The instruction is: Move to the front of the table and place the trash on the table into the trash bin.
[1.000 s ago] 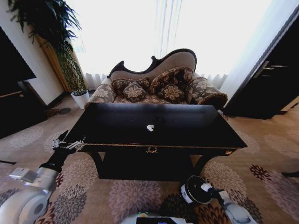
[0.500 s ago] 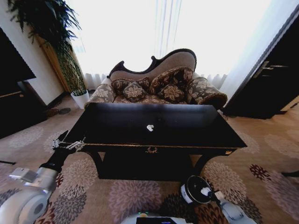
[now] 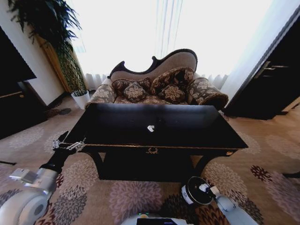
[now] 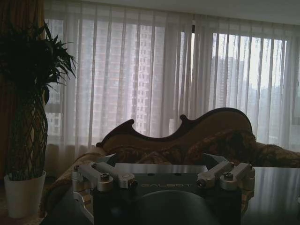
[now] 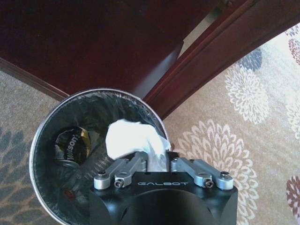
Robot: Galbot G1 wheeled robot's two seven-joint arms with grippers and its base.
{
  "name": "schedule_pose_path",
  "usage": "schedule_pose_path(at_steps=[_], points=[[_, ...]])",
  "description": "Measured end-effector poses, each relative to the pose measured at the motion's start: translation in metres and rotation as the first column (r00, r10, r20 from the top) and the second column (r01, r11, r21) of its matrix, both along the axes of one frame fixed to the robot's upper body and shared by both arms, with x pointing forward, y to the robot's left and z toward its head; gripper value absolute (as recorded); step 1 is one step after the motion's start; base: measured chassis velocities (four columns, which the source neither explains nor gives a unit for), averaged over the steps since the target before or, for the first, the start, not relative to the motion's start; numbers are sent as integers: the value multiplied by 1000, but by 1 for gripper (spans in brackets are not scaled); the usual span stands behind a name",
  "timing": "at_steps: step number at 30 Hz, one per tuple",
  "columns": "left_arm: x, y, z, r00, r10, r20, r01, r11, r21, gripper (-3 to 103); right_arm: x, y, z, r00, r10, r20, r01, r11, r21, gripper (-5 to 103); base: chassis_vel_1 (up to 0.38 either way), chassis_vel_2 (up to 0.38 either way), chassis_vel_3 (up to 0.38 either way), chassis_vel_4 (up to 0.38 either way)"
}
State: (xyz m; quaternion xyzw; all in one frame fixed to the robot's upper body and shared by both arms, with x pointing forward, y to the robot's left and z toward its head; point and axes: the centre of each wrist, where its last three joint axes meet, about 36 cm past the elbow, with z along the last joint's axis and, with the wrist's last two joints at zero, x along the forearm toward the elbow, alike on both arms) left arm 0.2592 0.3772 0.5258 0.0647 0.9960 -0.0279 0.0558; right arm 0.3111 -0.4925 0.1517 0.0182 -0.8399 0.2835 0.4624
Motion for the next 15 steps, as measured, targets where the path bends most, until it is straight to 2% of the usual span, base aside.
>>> schedule_pose_path(at_steps=[1, 4, 7, 9, 14, 15], points=[[0, 0, 0, 1000, 0, 0, 0, 1000, 0, 100, 0, 0, 0, 1000, -1, 1, 1, 1000, 0, 27, 0, 0, 0, 0], [0, 0, 0, 1000, 0, 0, 0, 1000, 0, 100, 0, 0, -1, 1000, -1, 1, 1, 1000, 0, 32, 0, 0, 0, 0], [0, 0, 0, 1000, 0, 0, 0, 1000, 0, 100, 0, 0, -1, 1000, 1, 0, -1, 1000, 1, 49, 0, 0, 0, 0], [0, 0, 0, 1000, 0, 0, 0, 1000, 0, 100, -1, 0, -1, 1000, 2, 0, -2, 1000, 1, 49, 0, 0, 0, 0], [0, 0, 0, 1000, 0, 0, 0, 1000, 0, 100, -3, 3, -1, 1000, 7, 4, -7, 1000, 8, 75, 0, 0, 0, 0], [0, 0, 0, 1000, 0, 0, 0, 1000, 0, 100, -3, 3, -1, 1000, 7, 4, -7, 1000, 8, 75, 0, 0, 0, 0]])
